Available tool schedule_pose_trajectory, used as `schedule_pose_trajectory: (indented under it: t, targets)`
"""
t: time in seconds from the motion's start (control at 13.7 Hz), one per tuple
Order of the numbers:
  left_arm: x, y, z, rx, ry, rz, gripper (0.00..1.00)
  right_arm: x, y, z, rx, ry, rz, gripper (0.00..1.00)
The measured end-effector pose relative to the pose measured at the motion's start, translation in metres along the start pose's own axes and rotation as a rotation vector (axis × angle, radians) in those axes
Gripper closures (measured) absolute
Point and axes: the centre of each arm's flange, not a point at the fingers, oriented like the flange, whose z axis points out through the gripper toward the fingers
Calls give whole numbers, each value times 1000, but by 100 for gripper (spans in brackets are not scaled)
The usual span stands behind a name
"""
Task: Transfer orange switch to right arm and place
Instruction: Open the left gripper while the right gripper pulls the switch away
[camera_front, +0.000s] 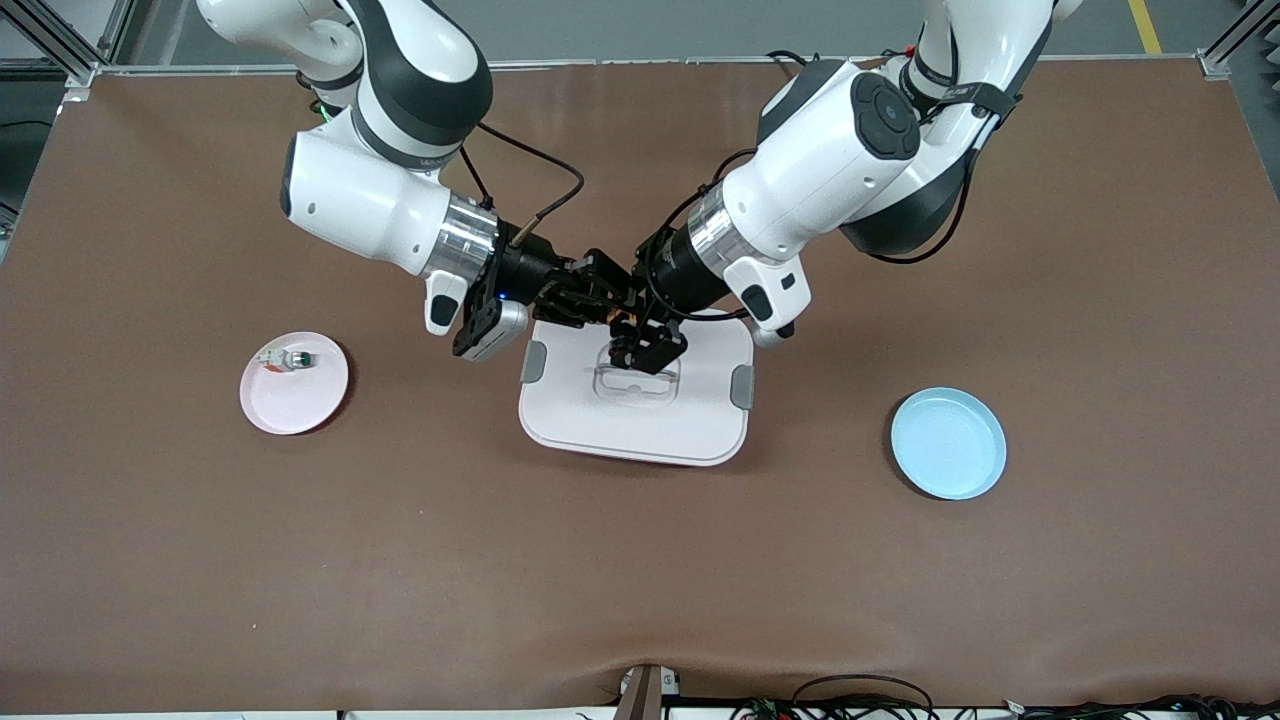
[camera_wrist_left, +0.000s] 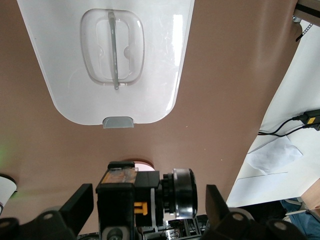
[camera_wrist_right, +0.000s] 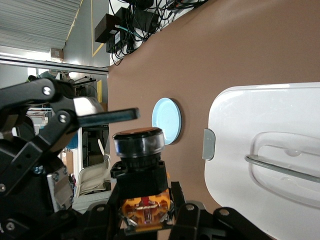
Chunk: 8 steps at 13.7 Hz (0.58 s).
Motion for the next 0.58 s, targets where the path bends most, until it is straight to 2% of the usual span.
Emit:
schedule_pose_trajectory:
  t: [0.15,0.29,0.44,0.58]
  targets:
    - [1,1,0,-2,1,-2,0,2,2,-1,-25,-1,-24,59]
    - [3,3,-2,-5,2,-5,0,5,7,-5,-93,-15,-89,59]
    - [6,5,-3,-9,6,-7,0,12,19,-13,-172,-58,-151,59]
    - [10,8,-4,-15,14,-7,0,24,42,-30,-245,-135,-249,59]
